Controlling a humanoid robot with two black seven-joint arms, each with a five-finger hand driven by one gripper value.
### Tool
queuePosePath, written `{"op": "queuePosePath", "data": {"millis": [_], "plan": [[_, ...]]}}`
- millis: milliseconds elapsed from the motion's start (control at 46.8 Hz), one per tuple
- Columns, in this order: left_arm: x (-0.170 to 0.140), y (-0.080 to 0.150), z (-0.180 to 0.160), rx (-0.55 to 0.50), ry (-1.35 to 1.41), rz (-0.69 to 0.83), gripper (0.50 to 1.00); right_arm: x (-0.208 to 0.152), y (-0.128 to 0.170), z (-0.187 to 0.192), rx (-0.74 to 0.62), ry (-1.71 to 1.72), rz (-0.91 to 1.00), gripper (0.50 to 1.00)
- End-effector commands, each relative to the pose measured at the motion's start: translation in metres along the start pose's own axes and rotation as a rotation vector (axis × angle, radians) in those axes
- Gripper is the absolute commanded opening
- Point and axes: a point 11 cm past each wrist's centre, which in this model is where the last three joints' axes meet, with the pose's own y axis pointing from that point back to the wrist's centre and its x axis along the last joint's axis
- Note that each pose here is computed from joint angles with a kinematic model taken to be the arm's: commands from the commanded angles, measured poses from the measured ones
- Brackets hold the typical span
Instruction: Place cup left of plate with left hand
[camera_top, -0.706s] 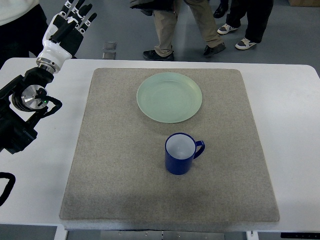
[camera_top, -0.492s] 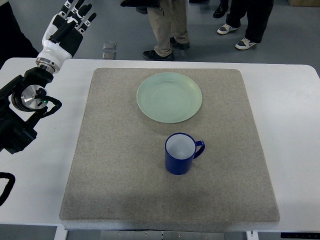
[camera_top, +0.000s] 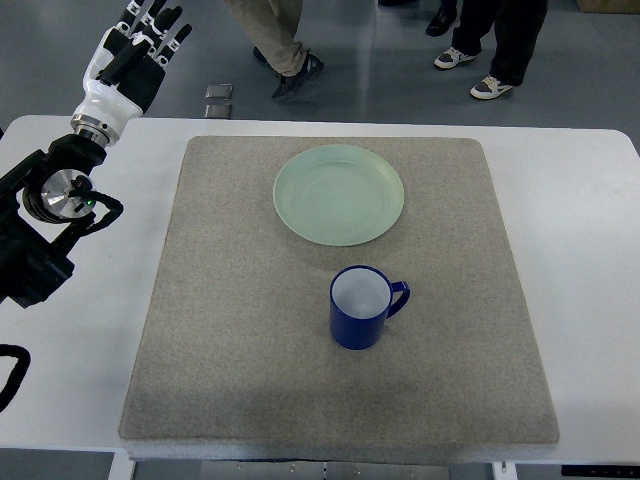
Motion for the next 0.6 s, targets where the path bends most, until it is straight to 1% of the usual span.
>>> {"op": "queuePosePath", "data": {"millis": [0,577], "plan": [[0.0002,0.0,0.0,0.0,0.0,0.002,0.996,0.0,0.0,0.0,0.0,0.0,0.0,0.932],[0.0013,0.0001,0.0006,0.0,-0.003,0.008,0.996,0.0,0.0,0.0,0.0,0.0,0.0,0.932]]}}
